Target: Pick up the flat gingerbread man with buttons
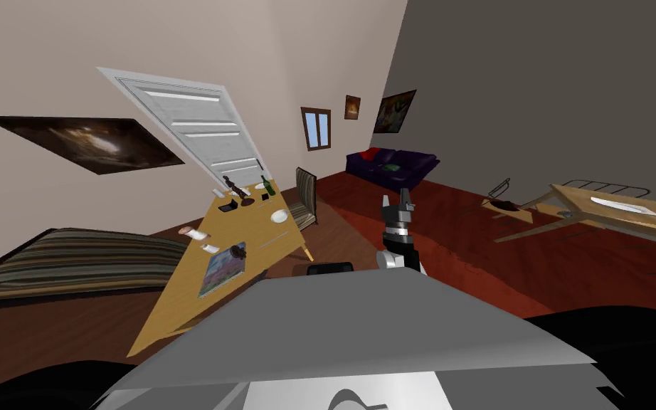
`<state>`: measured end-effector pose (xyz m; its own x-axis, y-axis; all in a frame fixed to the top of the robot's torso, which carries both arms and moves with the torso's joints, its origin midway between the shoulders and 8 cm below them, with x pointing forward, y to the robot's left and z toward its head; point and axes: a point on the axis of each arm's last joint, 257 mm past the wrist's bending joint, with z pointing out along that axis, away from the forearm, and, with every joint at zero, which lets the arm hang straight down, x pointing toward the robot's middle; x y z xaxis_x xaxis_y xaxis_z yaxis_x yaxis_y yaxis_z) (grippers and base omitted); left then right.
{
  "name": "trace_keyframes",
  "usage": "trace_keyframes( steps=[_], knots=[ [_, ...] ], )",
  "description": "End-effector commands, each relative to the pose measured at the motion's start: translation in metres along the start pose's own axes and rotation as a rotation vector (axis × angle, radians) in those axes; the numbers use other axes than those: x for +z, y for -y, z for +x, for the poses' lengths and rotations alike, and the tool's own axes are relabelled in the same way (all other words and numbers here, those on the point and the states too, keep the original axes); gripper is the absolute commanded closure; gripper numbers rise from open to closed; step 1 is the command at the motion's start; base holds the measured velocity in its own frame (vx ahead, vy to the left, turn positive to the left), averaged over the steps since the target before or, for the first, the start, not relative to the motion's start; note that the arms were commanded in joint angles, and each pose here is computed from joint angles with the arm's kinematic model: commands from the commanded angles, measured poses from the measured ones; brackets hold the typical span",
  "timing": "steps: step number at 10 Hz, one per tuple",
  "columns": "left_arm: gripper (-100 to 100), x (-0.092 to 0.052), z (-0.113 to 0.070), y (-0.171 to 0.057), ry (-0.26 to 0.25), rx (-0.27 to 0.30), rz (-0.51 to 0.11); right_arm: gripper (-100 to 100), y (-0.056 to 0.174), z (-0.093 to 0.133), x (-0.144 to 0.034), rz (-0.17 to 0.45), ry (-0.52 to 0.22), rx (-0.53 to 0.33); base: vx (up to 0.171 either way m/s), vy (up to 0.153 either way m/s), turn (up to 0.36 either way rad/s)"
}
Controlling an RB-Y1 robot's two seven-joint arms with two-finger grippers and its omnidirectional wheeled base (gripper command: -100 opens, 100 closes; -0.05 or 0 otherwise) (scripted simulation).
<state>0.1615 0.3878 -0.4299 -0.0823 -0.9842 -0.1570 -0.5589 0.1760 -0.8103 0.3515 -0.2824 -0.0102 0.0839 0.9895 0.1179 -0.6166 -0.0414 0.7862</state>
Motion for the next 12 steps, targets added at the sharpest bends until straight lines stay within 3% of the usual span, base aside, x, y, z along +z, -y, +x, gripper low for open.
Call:
trace_keyframes(
  steps=[1,2,3,8,10,11,12],
  knots=[
    [-100,-0.02,-0.008,-0.043,-0.001,0.003,-0.106,0,0.0,0.0,0.0,0.0,0.0,0.0,0.029,0.0,-0.469],
    [-100,-0.037,-0.016,-0.074,0.002,0.007,-0.182,0,0.0,0.0,0.0,0.0,0.0,0.0,0.039,0.009,-0.458],
    [-100,-0.038,-0.017,-0.075,0.003,0.007,-0.184,0,0.0,0.0,0.0,0.0,0.0,0.0,0.032,0.012,-0.285],
    [-100,-0.132,-0.058,-0.187,0.011,0.048,-0.496,0,0.0,0.0,0.0,0.0,0.0,0.0,0.042,0.046,-0.447],
    [-100,-0.17,-0.076,-0.216,0.013,0.072,-0.596,0,0.0,0.0,0.0,0.0,0.0,-0.001,0.03,0.097,-0.376],
    [-100,-0.17,-0.076,-0.216,0.013,0.072,-0.596,0,0.0,0.0,0.0,0.0,0.0,-0.001,0.013,0.07,-0.3],
    [-100,-0.188,-0.085,-0.228,0.014,0.085,-0.641,0,0.0,0.0,0.0,0.0,0.0,-0.001,0.014,0.048,-0.31]
  ],
)
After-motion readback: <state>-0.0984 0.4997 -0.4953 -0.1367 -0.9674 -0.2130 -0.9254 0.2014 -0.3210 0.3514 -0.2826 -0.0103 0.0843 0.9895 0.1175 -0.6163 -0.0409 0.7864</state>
